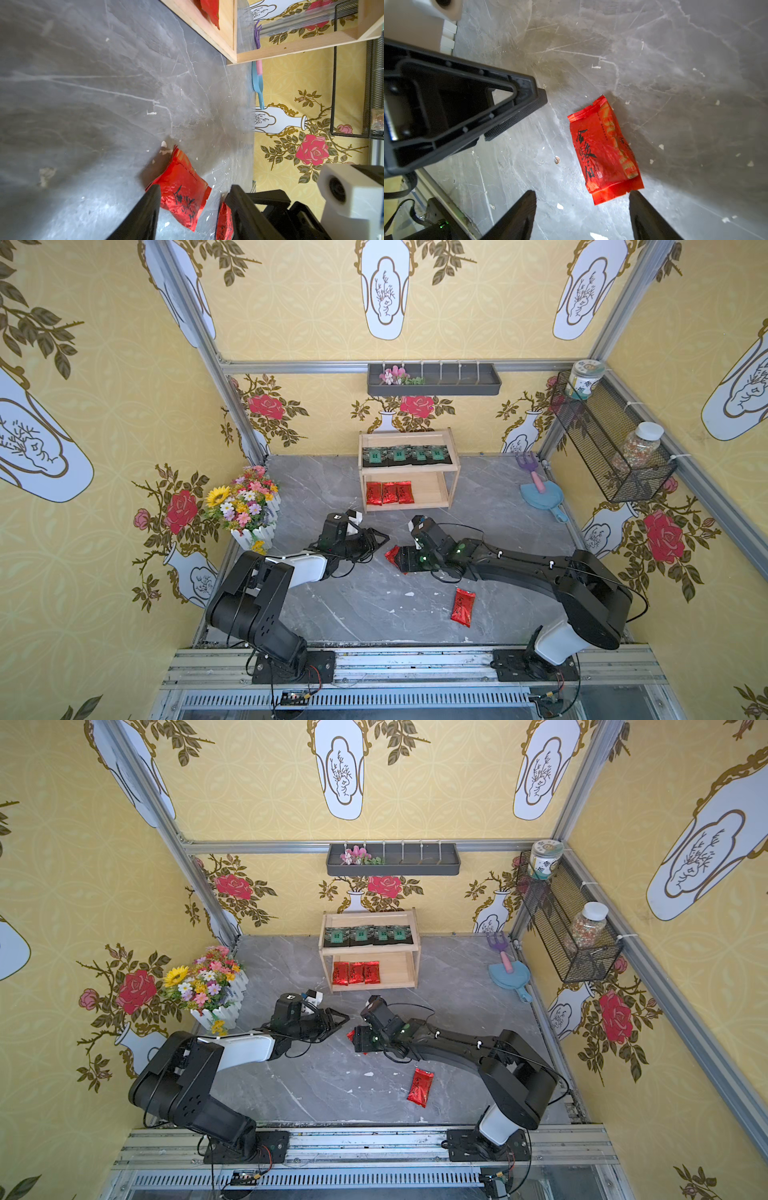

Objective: Place the tea bags on the shelf by color
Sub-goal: Pick up the tea bag from the center of the board.

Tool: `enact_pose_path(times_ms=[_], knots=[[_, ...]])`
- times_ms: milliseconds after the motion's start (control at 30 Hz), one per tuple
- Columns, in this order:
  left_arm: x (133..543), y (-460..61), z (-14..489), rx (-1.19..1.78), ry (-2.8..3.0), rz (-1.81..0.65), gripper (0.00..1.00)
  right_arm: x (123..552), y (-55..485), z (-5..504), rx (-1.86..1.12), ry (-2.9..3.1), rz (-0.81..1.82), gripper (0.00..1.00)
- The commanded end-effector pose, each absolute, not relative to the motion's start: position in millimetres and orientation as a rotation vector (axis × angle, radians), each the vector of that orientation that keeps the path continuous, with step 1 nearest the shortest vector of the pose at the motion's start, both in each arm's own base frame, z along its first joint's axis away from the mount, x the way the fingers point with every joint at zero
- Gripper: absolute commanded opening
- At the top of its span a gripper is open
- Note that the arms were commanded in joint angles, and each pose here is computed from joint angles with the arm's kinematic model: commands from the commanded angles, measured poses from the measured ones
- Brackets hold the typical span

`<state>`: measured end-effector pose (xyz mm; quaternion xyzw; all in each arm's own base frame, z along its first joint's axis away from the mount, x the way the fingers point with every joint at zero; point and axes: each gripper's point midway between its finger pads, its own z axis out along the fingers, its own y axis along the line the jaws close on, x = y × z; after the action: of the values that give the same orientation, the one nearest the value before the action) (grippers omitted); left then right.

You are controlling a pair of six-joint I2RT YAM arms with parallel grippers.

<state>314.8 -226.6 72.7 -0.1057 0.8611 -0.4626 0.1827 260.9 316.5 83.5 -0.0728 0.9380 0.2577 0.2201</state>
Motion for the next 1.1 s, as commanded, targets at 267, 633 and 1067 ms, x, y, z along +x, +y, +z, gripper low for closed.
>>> enact_pose_path(times_ms=[267, 633, 1067], knots=[[315, -231, 72, -0.235, 2.425, -1.327, 0.59, 261, 304, 77, 0.178, 2.557, 1.013, 0.72], [311, -234, 65, -0.235, 2.444, -1.354, 0.59, 259, 285, 58, 0.488, 2.469, 1.206, 0.70], [307, -235, 62, -0.235, 2.444, -1.375, 0.59, 257, 289, 43, 0.546, 2.486, 1.260, 0.70]])
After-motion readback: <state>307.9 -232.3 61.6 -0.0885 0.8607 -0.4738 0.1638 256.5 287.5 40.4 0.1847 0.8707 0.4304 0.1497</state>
